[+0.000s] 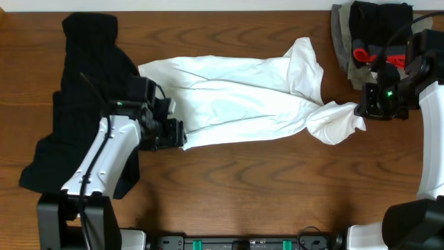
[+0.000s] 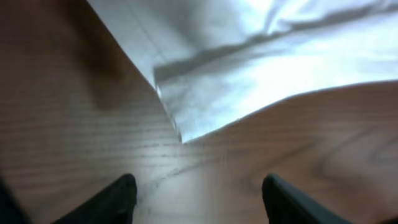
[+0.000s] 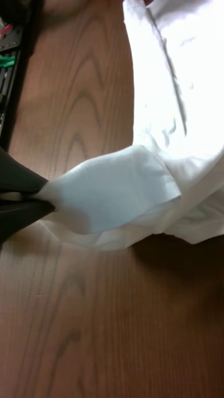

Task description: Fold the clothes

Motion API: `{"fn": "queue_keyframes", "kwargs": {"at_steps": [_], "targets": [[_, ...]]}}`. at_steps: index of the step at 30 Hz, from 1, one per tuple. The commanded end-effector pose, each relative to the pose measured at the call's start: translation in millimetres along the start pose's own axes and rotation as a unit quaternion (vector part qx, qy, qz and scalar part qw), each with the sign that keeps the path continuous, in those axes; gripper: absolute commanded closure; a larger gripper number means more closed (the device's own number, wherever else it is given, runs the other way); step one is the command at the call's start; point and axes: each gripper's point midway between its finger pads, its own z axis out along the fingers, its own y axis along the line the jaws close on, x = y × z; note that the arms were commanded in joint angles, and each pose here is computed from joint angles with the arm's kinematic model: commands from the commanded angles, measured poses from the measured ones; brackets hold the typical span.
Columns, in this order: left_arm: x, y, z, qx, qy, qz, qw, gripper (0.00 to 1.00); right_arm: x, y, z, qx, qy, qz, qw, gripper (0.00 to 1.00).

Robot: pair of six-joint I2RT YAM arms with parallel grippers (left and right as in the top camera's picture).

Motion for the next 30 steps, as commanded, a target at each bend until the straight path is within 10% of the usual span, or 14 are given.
{"fn": "queue_keyframes", "kwargs": {"at_steps": [1,14,23,30], "targets": [[3.5,-0.2,16.9,0.009,-0.006,-0.030,0.999,0.32,-0.8,2.8,0.5,-0.006,-0.002,0.005,1.000,0.95],[-10.9,20.9,64.5,-0.015,-0.011,-0.051,0.999,0.33,-1.9,5.5,1.0,-0.008,-0.004,0.001,1.000,0.95],[-8.3,22.0,66.6,-0.017,-0.003,-0.082,0.996,0.94,-2.8,5.3,1.0,-0.008,-0.005,0.000,1.000,0.94],[7.5,17.3,38.0,-0.027,0.018,-0.094,0.995,0.94,-3.0,5.3,1.1,-0.008,-0.006,0.000,1.000,0.93]]}}
